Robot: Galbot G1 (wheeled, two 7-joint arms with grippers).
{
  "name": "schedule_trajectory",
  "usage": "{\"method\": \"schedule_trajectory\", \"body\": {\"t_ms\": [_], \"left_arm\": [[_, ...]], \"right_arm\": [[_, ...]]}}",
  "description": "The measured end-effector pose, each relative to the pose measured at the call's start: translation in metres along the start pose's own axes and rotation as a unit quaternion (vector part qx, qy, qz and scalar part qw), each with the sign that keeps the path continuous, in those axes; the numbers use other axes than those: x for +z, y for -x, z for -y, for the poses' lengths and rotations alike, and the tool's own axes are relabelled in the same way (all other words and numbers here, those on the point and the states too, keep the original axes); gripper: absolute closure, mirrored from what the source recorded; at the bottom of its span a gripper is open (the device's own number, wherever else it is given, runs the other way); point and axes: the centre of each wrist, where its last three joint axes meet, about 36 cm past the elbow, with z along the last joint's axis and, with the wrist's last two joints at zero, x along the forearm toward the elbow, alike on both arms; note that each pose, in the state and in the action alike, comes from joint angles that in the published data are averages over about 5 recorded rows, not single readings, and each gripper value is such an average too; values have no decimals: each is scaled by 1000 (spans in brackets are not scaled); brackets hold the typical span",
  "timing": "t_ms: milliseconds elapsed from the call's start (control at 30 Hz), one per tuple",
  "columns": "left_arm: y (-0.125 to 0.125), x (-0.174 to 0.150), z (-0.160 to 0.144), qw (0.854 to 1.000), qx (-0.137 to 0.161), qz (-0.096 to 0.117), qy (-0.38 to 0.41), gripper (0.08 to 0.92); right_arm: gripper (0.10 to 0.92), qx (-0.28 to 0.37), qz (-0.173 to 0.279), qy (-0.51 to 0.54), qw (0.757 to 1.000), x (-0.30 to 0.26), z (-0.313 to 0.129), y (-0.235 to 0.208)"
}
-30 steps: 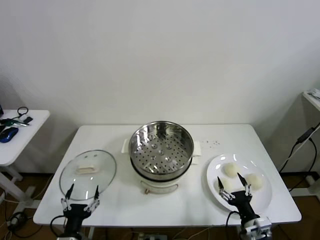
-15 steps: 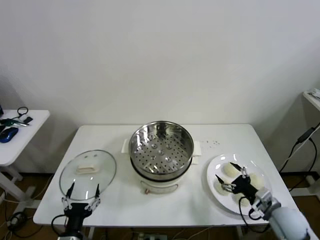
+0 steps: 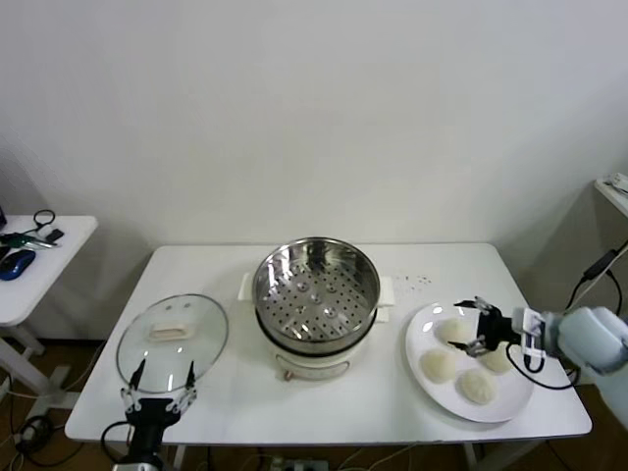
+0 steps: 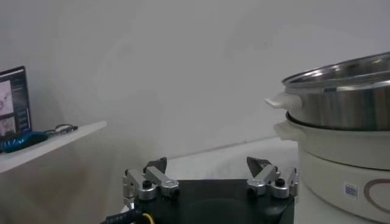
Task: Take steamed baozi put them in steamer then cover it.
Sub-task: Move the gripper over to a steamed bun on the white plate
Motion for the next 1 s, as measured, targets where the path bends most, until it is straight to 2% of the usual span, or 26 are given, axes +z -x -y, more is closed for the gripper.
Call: {"method": "schedule_trajectory", "body": {"t_ms": [267, 533, 1000], "left_arm": [[2, 1, -2, 1000, -5, -5, -5, 177], [5, 1, -11, 1000, -12, -8, -5, 177], [14, -4, -13, 1000, -17, -8, -6, 177]], "right_arm": [[200, -76, -69, -64, 993, -16, 52, 15], [200, -126, -129, -91, 979, -19, 77, 41], [200, -176, -175, -108, 963, -26, 89, 93]]}}
